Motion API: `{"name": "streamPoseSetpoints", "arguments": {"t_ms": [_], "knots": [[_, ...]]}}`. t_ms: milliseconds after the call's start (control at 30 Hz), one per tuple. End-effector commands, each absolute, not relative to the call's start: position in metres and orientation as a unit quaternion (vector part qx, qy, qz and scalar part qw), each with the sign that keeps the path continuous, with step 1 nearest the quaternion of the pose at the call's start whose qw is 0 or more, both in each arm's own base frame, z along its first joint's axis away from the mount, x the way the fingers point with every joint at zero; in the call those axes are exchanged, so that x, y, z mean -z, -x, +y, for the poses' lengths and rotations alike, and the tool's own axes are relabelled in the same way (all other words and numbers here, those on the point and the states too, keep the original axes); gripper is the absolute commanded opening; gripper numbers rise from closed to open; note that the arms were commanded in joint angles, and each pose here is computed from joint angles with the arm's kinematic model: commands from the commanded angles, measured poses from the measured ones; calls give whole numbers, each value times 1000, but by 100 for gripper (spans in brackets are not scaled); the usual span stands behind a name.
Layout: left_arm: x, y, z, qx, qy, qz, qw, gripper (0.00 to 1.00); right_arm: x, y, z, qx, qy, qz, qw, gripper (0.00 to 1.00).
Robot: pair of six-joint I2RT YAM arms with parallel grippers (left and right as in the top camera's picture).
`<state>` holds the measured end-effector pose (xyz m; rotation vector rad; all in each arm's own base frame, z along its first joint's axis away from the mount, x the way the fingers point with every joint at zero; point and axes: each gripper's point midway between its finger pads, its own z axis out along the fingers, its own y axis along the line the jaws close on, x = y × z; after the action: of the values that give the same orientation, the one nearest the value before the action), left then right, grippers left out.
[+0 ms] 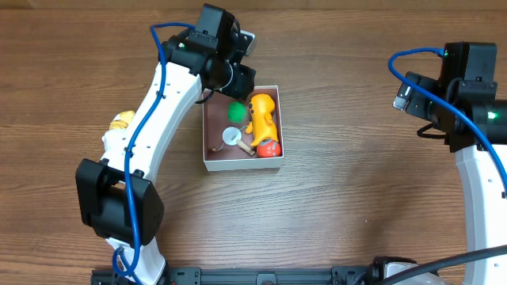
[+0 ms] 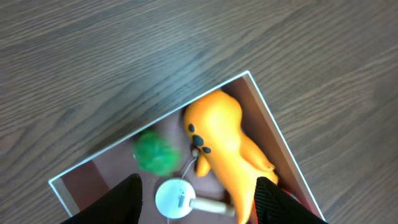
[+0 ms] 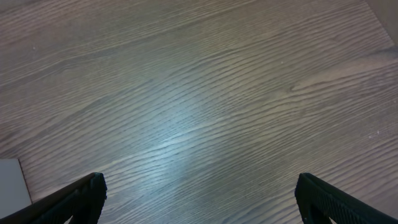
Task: Pack container
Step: 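Carry the green lid into the box and release it, then move the left gripper to the plush duck and grasp it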
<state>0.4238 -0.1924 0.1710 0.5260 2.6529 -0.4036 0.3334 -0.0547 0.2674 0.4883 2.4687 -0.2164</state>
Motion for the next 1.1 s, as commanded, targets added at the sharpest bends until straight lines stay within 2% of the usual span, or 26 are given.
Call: {"name": "streamPoseSetpoints", "arguments": {"t_ms": [0,133,267,367,400,467,533,833,933,1067], "knots": [[-153,-419,-187,133,-172,957,190,59,-271,-334,-56,82,-188,929,309,100],[-150,-426,-182,117,-168,957,205,58,-271,-334,-56,82,-188,929,309,100],[-172,-434,-163,62,-145,961,225,57,-271,-334,-56,82,-188,929,308,100],[-197,-418,-146,46,-98,969,220,58,-271,-334,-56,82,-188,929,308,100],[-202,-411,-140,41,-87,971,217,54,-271,-334,-56,82,-188,929,309,100],[-215,-396,-121,20,-54,976,212,54,-271,-334,-56,82,-188,929,309,100],[-228,-380,-106,15,-18,978,207,62,-271,-334,-56,82,-188,929,309,100],[-251,-332,-42,-68,52,978,192,79,-271,-334,-56,82,-188,929,308,100],[-239,-328,-27,-73,74,978,180,82,-271,-334,-56,82,-188,929,308,100],[-201,-324,9,-82,113,980,143,86,-271,-334,-56,82,-188,929,308,100]]}}
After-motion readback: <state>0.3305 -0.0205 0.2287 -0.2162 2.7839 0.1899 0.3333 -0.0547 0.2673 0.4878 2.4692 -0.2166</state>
